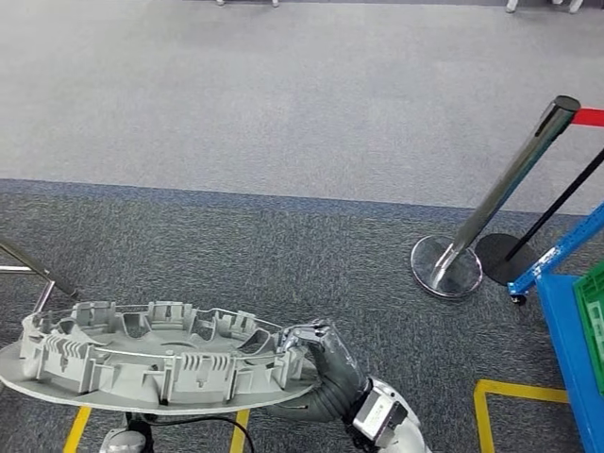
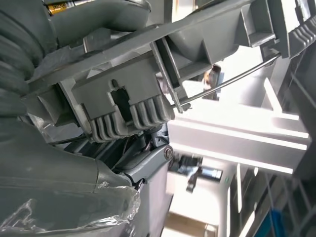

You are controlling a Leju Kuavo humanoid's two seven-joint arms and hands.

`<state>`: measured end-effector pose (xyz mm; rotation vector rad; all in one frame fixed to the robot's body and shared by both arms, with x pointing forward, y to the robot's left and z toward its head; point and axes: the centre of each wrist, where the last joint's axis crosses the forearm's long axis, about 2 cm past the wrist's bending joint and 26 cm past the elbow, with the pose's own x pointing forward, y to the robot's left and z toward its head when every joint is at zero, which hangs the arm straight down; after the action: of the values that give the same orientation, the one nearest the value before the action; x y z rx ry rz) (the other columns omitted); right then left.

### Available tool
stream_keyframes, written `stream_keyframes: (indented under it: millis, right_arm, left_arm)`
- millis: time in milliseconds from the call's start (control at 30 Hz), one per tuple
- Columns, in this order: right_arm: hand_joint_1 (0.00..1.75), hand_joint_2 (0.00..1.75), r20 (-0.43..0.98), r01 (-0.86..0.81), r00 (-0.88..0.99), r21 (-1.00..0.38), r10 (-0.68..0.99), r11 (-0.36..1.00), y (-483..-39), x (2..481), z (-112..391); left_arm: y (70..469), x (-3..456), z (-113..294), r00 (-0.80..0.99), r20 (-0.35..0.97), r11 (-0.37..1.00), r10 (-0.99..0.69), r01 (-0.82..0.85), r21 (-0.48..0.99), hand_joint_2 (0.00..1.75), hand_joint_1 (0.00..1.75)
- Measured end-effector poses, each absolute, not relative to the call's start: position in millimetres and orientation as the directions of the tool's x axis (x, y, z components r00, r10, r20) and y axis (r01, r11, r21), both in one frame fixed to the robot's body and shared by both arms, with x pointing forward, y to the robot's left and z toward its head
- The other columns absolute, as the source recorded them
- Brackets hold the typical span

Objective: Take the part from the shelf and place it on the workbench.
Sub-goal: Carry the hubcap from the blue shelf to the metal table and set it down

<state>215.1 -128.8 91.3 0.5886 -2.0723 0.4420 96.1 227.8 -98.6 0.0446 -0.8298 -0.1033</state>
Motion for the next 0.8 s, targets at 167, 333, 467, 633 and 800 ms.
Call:
stream_keyframes:
  millis: [167, 333, 467, 633, 800]
  right_arm:
    - [1.75, 1.75, 0.842, -0.564, -0.484, -0.091, -0.240, 0.820, -127.8, 220.3, 93.9]
    - [1.75, 1.75, 0.846, -0.567, -0.479, -0.093, -0.235, 0.819, -128.0, 221.1, 91.8]
    - [1.75, 1.75, 0.847, -0.568, -0.478, -0.096, -0.233, 0.817, -128.0, 222.9, 91.3]
    - [1.75, 1.75, 0.850, -0.569, -0.474, -0.096, -0.231, 0.817, -127.9, 223.0, 89.7]
    - [1.75, 1.75, 0.854, -0.568, -0.465, -0.088, -0.232, 0.818, -127.8, 221.4, 87.5]
  left_arm:
    - [231.1, 95.2, -99.2, 0.671, 0.734, 0.994, -0.105, 0.065, 0.083, 0.00, 0.00]
    - [232.7, 93.9, -99.6, 0.673, 0.733, 0.995, -0.099, 0.057, 0.083, 0.00, 0.00]
    - [234.0, 90.3, -100.5, 0.678, 0.728, 0.995, -0.099, 0.057, 0.082, 0.00, 0.00]
    - [236.9, 84.0, -102.1, 0.687, 0.720, 0.994, -0.104, 0.059, 0.087, 0.00, 0.00]
    - [235.0, 86.3, -101.5, 0.683, 0.723, 0.995, -0.102, 0.060, 0.084, 0.00, 0.00]
